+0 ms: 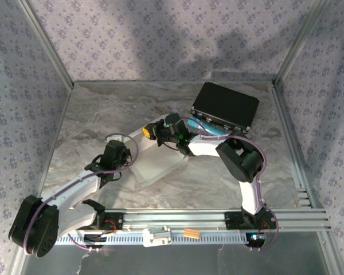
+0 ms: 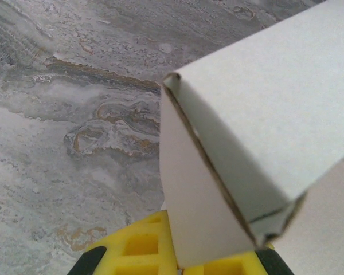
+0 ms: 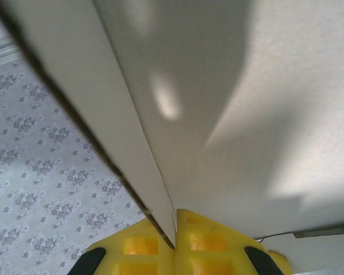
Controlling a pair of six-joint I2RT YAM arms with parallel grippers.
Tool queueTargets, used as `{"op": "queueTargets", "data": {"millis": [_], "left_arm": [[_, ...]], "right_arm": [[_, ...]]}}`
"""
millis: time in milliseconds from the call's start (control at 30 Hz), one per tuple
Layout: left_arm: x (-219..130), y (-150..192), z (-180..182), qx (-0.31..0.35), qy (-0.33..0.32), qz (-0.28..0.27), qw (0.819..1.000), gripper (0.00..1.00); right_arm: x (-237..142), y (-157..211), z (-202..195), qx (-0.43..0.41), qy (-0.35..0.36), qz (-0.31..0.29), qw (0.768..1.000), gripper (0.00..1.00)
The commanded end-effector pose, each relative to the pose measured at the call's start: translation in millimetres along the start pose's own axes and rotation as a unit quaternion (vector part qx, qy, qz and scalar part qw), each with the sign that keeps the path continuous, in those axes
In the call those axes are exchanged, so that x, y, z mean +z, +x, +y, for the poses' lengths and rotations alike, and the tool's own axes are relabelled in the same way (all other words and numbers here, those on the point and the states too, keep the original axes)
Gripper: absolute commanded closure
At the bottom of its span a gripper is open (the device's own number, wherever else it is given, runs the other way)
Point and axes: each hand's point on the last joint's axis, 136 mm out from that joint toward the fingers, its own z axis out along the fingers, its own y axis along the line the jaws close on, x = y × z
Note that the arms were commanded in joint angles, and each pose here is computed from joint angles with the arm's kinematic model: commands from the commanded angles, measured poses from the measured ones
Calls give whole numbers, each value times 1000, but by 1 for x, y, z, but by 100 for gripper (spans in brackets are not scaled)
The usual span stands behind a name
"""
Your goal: Fold the paper box
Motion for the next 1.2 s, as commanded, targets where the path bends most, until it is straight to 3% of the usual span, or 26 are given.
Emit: {"op": "queueTargets", "data": {"millis": [0, 500, 900, 1167], "left_arm": [[1, -40, -26, -25, 52, -46, 997, 97], [36, -42, -21, -28, 33, -13, 999, 74], [48, -44, -27, -15, 37, -4, 999, 76], [51, -45, -32, -7, 42, 2, 999, 96]], "right_arm": [[4, -5, -92, 50, 159, 4, 986, 100], [6, -15, -82, 54, 152, 14, 987, 100], [7, -20, -76, 53, 141, 19, 988, 100], [8, -22, -63, 42, 124, 15, 991, 100]]}}
